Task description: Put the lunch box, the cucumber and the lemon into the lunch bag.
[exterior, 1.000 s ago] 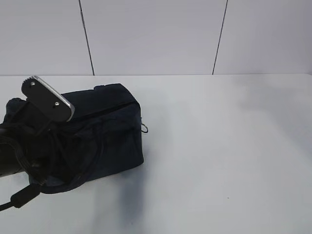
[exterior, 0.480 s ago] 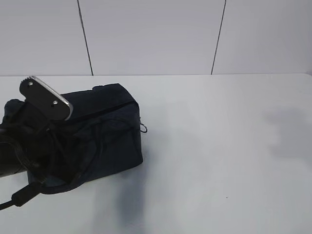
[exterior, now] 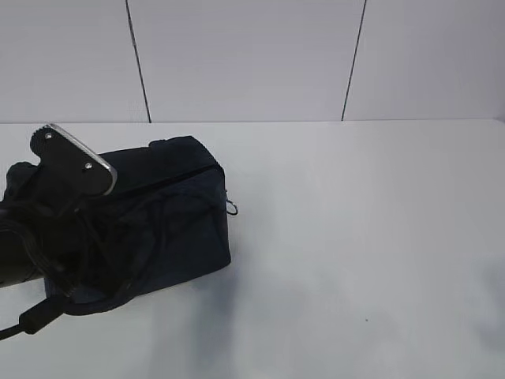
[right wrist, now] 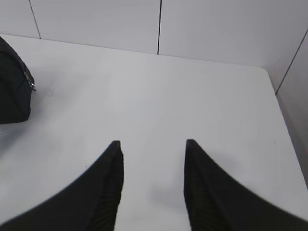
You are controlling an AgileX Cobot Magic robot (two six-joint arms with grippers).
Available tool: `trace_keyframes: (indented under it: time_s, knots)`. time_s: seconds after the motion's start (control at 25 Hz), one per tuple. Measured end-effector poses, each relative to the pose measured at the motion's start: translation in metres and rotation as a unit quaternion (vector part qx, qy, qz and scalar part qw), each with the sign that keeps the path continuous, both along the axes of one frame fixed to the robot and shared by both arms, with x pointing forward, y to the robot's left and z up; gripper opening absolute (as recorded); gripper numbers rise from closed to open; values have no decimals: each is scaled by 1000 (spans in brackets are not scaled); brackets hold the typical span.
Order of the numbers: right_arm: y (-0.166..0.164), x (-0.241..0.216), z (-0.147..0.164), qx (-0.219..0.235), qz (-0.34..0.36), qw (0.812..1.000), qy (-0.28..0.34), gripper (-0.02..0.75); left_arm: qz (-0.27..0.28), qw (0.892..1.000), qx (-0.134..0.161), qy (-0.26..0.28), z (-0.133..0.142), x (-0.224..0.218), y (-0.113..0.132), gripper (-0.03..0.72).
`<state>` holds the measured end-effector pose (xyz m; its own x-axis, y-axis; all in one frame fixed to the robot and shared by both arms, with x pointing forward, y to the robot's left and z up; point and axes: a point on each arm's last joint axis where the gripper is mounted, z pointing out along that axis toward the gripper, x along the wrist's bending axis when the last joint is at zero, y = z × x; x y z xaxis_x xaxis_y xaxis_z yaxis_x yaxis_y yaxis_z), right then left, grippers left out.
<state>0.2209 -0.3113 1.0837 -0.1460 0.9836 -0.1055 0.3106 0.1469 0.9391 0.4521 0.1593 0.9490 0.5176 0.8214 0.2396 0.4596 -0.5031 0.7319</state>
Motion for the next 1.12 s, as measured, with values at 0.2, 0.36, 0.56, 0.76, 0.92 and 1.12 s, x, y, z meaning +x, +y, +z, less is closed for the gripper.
trace_keyframes:
  time_s: [0.2, 0.36, 0.56, 0.76, 0.92, 1.12]
  knots:
    - [5, 2, -13, 3, 24, 999, 27, 326, -1, 1000, 0, 1, 0, 0, 0, -4]
    - [9, 5, -20, 9, 38, 998, 43, 326, 0, 1000, -1, 1, 0, 0, 0, -4]
    - [10, 6, -26, 10, 42, 997, 62, 326, 0, 1000, -1, 1, 0, 0, 0, -4]
    - [10, 7, -38, 0, 39, 994, 102, 326, 0, 1000, -1, 1, 0, 0, 0, -4]
    - [9, 7, -38, -2, 37, 994, 104, 326, 2, 1000, -2, 2, 0, 0, 0, -4]
    - [9, 7, -38, -3, 37, 994, 104, 326, 15, 1000, -11, 9, -1, 0, 1, -4]
